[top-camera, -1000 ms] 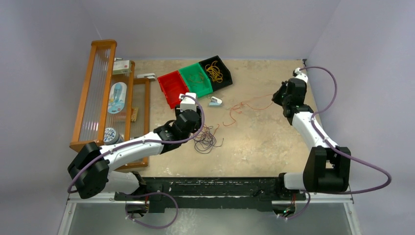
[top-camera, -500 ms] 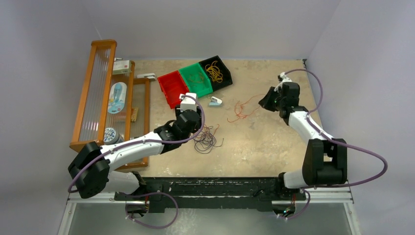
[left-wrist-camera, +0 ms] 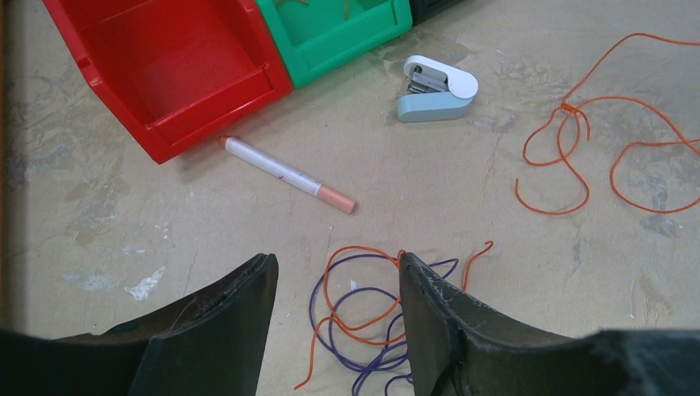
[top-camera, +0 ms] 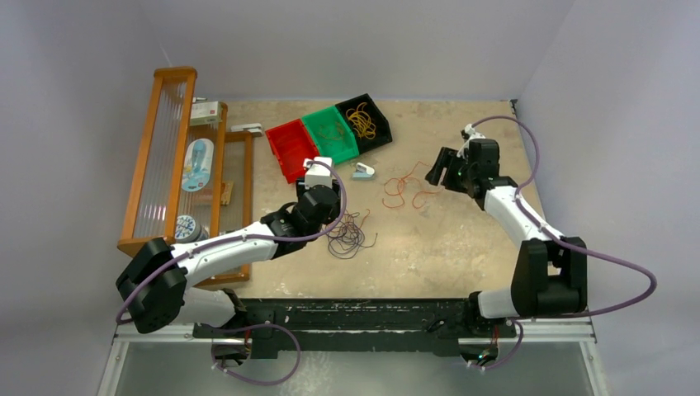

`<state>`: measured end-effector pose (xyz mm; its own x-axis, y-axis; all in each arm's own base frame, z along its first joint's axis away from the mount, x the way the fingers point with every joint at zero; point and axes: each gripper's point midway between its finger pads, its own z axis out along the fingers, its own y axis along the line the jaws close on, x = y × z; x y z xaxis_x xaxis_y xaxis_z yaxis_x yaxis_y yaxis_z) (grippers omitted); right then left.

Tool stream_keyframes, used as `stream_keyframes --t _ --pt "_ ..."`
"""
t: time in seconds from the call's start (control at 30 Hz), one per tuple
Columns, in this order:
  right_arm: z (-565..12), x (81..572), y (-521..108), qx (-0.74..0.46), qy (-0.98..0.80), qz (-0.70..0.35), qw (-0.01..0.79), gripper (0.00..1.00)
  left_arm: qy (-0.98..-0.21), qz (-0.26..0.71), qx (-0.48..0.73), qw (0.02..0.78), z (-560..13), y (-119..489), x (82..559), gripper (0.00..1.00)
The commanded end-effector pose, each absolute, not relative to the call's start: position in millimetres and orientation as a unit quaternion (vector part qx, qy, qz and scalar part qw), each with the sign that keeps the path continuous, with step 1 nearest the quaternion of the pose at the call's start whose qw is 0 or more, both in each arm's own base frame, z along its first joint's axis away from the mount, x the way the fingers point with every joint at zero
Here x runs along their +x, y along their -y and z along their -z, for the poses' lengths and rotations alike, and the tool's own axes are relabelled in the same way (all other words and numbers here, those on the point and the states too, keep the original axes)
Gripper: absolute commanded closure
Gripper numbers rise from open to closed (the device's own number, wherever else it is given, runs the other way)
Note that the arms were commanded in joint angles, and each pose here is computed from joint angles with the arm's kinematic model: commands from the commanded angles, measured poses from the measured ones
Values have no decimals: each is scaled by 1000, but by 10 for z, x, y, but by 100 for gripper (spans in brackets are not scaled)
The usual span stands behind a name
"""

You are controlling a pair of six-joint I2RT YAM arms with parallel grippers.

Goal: Untangle the cables

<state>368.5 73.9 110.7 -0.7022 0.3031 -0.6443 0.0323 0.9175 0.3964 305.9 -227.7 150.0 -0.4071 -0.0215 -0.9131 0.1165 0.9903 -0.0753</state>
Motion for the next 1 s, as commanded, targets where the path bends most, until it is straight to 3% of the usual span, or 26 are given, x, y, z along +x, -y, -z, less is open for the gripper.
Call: stream_keyframes --t 0.0,0.1,0.2,0.4,0.63,0.97 --pt "-1514 3812 -494 101 -891 -96 432 23 -827 71 19 557 -1624 2294 3110 44" --pt "-1585 3802 -543 97 -889 -72 441 10 -827 70 19 557 -1623 2298 3114 44" --pt "-1683 3848 -673 80 -885 -80 451 4 -828 71 20 557 -1622 2303 3113 44" --pt "-1499 3891 -867 34 -902 -82 422 3 -828 66 19 556 -1610 2279 3106 44" --pt "-1187 4034 -625 35 -928 17 369 1 -830 64 19 553 -1585 2269 3098 44" --pt "-1122 4025 -1031 127 -912 -80 381 0 -831 61 20 553 -1576 2264 3102 44"
